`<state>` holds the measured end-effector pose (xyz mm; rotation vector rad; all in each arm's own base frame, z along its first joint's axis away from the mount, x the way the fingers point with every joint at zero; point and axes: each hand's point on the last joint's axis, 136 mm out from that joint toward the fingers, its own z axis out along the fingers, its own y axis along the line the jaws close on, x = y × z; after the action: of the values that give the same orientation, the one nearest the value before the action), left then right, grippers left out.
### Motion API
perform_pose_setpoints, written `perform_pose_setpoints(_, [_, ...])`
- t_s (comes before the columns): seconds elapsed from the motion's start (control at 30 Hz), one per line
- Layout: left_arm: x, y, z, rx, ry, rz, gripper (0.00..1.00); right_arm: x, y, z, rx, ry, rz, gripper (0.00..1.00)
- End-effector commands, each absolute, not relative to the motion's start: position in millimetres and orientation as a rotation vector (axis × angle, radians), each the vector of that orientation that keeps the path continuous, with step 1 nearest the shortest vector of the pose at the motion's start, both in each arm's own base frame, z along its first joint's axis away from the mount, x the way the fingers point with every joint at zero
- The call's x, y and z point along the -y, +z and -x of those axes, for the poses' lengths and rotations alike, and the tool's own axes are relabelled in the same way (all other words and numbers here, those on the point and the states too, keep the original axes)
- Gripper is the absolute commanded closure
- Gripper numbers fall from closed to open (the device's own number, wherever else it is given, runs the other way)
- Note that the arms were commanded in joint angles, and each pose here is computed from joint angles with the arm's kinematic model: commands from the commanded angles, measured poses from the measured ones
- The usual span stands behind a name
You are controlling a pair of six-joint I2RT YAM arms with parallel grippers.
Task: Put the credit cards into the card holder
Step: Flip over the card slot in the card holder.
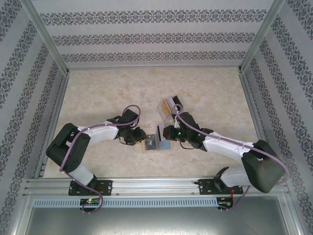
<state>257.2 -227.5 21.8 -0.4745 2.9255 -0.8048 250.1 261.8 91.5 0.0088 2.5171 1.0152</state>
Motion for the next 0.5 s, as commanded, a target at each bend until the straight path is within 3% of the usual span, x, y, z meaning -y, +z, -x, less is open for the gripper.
perform_pose_setpoints(0.0, [249,31,-268,-2.854,-0.897,0.406,0.67,-277,102,-251,-2.494,1.076,0.031,0.98])
perform_pose_setpoints(0.47, [223,44,-268,-2.791,-0.751,0.441,0.67,-248,98,-253,-2.502,0.904,-0.026,0.98])
